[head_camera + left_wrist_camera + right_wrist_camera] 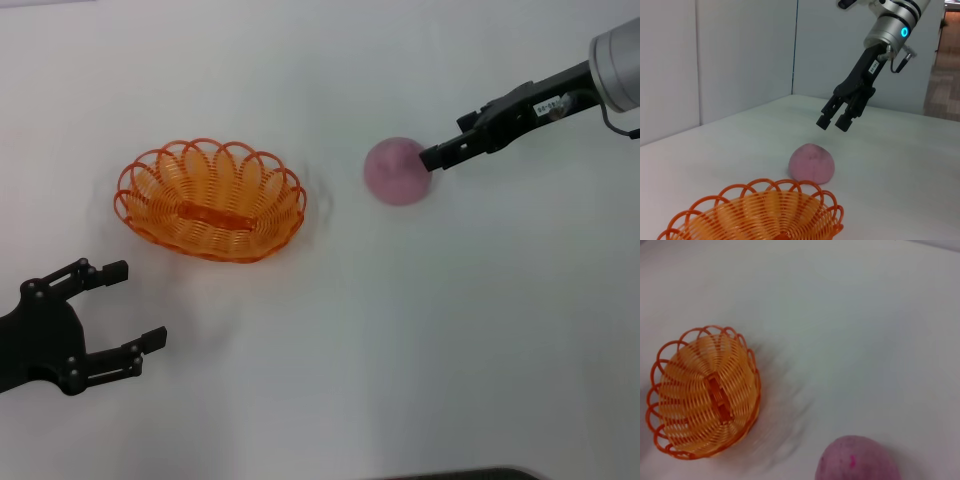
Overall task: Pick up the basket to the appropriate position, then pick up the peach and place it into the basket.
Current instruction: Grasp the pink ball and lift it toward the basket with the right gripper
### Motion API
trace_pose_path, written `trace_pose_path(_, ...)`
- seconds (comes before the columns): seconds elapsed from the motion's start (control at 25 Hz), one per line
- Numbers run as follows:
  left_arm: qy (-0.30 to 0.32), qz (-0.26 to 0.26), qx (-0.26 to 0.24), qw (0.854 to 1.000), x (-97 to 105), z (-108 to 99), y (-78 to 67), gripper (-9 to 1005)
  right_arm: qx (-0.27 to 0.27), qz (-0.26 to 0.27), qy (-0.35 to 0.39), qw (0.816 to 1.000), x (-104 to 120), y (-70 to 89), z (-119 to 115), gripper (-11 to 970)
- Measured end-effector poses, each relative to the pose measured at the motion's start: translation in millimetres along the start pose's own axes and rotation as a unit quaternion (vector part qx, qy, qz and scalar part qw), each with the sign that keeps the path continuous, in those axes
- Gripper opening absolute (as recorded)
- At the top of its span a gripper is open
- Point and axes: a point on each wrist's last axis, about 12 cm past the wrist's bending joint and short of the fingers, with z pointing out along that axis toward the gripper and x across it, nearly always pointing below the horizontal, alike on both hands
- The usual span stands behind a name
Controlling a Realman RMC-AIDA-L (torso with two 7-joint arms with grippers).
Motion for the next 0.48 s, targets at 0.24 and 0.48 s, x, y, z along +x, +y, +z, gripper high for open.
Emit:
trace_pose_path(0.24,0.0,0.0,0.0,1.0,0,0,0.0,872,-0.001,-0.01,0.01,1.0,-6,3.7,2,945)
trace_pose_path(0.48,0.0,0.005,0.001,1.0,0,0,-0.1,872,0.008,-0.027,0.02,0.999,-14,7.2,11,946)
